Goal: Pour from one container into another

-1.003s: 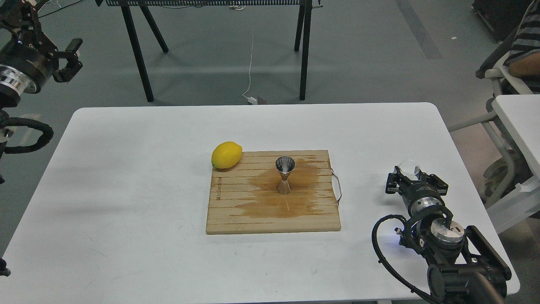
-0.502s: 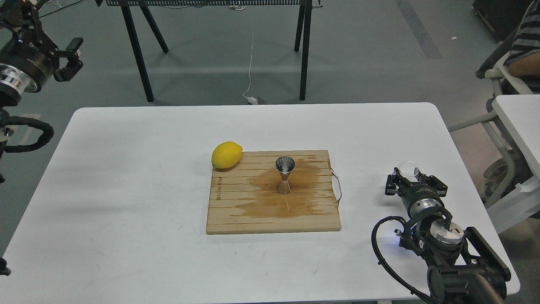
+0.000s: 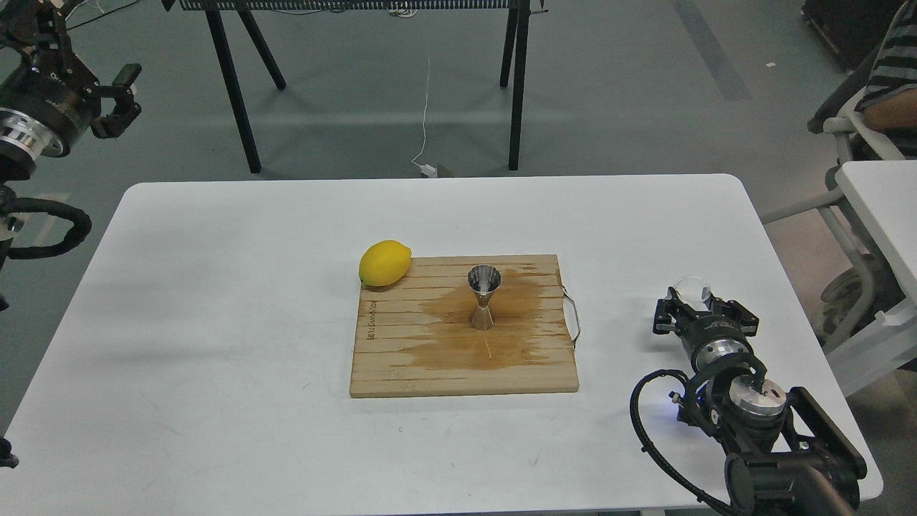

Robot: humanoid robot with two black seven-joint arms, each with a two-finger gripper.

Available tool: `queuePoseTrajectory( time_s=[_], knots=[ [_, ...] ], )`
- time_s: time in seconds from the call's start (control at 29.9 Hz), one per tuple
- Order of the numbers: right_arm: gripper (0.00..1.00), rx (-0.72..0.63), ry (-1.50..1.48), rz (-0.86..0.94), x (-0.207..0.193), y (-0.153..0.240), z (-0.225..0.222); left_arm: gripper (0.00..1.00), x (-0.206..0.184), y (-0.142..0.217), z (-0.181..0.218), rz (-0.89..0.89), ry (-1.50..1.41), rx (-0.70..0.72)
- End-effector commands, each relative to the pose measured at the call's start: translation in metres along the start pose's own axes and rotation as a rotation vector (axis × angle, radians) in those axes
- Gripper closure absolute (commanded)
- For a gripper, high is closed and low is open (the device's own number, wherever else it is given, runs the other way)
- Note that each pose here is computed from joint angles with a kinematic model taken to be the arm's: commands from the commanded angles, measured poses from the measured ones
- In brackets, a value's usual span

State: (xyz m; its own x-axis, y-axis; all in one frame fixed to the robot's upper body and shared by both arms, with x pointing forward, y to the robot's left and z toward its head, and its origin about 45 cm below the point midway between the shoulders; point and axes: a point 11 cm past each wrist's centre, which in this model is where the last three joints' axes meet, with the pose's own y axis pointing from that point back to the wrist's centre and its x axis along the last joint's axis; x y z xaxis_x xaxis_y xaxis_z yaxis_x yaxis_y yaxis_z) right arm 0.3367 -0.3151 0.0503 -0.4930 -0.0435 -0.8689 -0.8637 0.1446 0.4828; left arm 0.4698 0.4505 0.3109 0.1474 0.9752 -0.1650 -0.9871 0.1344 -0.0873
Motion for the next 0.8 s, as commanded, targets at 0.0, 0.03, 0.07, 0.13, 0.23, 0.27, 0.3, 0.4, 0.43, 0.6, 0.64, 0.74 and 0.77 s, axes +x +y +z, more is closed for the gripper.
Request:
queuePoseTrajectory(
  time_s=[0.0,0.03,0.07,0.13,0.23,0.27,0.3,0.4,0.43,0.6,0.64,0.74,0.77],
  knots=[
    [0.27,-0.002,0.003,0.001,-0.0007,-0.0003,0.0012,0.01,0.0005,0.0003,0.0003,0.001,-0.001,0.0],
    [0.36,-0.004,0.005,0.001,-0.0001,-0.0003,0.0018,0.01,0.0005,0.0003,0.0003,0.001,-0.001,0.0],
    [0.4,-0.003,0.008,0.001,0.0,-0.0003,0.002,0.01,0.0002,-0.0001,0.0009,0.0,-0.001,-0.001],
    [0.5,0.007,0.011,0.006,0.0016,0.0001,0.0011,0.01,0.0002,-0.0001,0.0009,0.0,-0.001,-0.001],
    [0.52,0.014,0.013,0.01,0.0032,-0.0003,0.0,0.01,0.0002,-0.0001,0.0007,0.0,-0.001,0.0],
    [0.49,0.014,0.011,0.007,0.0035,0.0,-0.0002,0.01,0.0003,-0.0001,0.001,0.001,0.0,-0.001],
    [0.4,0.014,0.01,0.006,0.0033,0.0,-0.0002,0.01,0.0001,-0.0005,0.0017,0.0,0.0,-0.002],
    [0.03,0.015,0.009,0.009,0.0034,-0.0001,-0.0008,0.01,-0.0013,-0.0019,0.0027,-0.002,-0.001,-0.003],
    [0.03,0.016,0.008,0.007,0.0032,-0.0001,-0.0011,0.01,-0.0015,-0.0023,0.0034,-0.003,-0.001,-0.005],
    [0.01,0.015,0.007,0.003,0.0014,-0.0004,-0.0007,0.01,-0.0019,-0.0029,0.0036,0.0,-0.001,-0.006],
    [0.01,0.014,0.007,0.0,0.0007,-0.0004,-0.0005,0.01,-0.0019,-0.0029,0.0036,0.0,-0.001,-0.006],
    [0.01,0.012,0.006,-0.004,-0.0007,-0.0002,0.0003,0.01,-0.0028,-0.004,0.0053,-0.002,-0.003,-0.009],
    [0.01,0.012,0.005,-0.006,-0.0009,-0.0002,0.0003,0.01,-0.0028,-0.004,0.0053,-0.002,-0.003,-0.009]
  ],
)
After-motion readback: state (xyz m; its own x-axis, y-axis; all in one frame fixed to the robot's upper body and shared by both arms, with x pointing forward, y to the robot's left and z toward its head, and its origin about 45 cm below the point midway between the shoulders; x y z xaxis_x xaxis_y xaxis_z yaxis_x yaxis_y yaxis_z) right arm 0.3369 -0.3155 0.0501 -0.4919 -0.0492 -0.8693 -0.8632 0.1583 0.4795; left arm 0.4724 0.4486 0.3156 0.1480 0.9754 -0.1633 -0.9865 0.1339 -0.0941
